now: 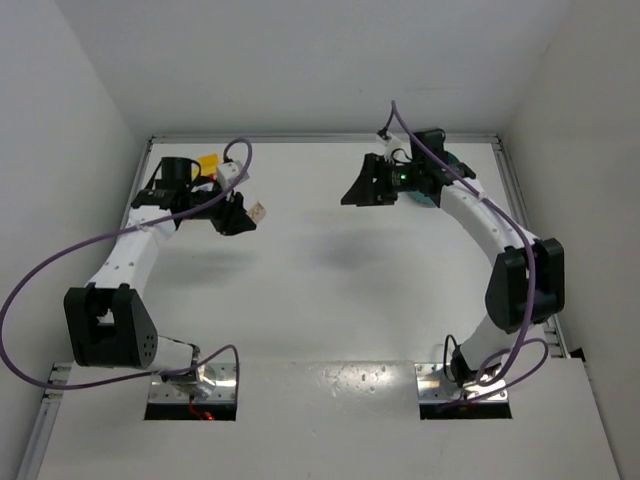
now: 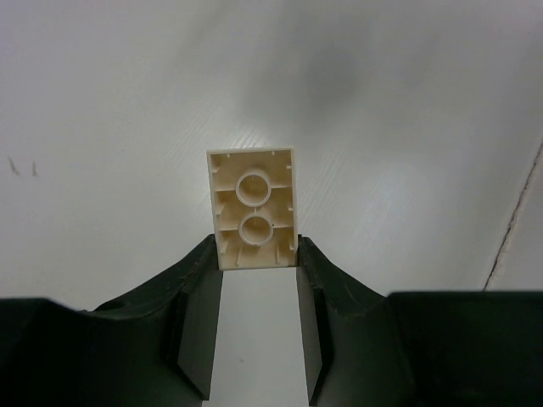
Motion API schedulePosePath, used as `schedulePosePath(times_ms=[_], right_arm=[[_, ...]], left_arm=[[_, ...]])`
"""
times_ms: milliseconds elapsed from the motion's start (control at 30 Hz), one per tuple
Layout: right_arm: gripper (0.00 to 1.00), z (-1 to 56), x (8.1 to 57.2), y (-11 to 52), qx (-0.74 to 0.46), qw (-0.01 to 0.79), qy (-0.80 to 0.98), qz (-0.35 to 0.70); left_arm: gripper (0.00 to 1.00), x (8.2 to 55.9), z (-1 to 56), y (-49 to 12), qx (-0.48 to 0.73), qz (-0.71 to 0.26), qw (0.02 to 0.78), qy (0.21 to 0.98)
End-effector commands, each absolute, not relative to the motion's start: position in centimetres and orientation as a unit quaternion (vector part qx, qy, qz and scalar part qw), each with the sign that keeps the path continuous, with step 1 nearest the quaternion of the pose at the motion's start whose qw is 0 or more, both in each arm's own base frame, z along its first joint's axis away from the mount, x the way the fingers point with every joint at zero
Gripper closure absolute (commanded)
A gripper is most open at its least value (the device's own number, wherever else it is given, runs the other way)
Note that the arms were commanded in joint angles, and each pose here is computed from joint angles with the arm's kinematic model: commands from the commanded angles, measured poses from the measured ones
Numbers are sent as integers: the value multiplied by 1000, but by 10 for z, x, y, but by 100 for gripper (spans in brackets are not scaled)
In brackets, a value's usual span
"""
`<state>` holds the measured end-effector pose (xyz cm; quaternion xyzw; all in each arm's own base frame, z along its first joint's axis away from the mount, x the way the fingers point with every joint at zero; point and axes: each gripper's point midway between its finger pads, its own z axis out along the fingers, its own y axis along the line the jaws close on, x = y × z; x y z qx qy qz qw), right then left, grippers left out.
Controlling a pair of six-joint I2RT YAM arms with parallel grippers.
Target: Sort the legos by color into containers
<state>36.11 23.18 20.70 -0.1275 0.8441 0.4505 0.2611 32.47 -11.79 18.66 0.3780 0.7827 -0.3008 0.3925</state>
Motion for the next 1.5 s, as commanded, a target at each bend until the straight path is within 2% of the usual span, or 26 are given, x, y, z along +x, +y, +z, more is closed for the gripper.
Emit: schedulePosePath(times_ms=[0, 167, 300, 367, 933, 1233, 1367, 1400, 1467], right_arm=[[30, 227, 355, 260, -148, 245, 816, 502], [30, 235, 343, 282, -175, 233, 799, 525], [30, 235, 334, 299, -186, 205, 792, 545], [30, 242, 335, 304, -199, 218, 786, 543], [32, 225, 314, 326, -220, 197, 793, 533], [45, 212, 312, 336, -227, 184, 800, 524], [56, 214, 313, 341, -237, 188, 796, 525], [62, 209, 313, 341, -237, 183, 798, 523], [65, 208, 311, 343, -239, 183, 800, 520]], left_arm=[[98, 326, 214, -142, 399, -316, 436, 742], [98, 312, 212, -179, 410, -339, 418, 736], [98, 305, 216, -204, 433, -323, 426, 725], [98, 300, 212, -215, 442, -320, 420, 725], [98, 293, 220, -237, 441, -317, 431, 721], [97, 292, 223, -237, 441, -317, 435, 718], [97, 291, 226, -236, 442, -316, 439, 716], [97, 290, 222, -236, 441, -317, 435, 718], [97, 290, 222, -236, 441, -317, 435, 718]])
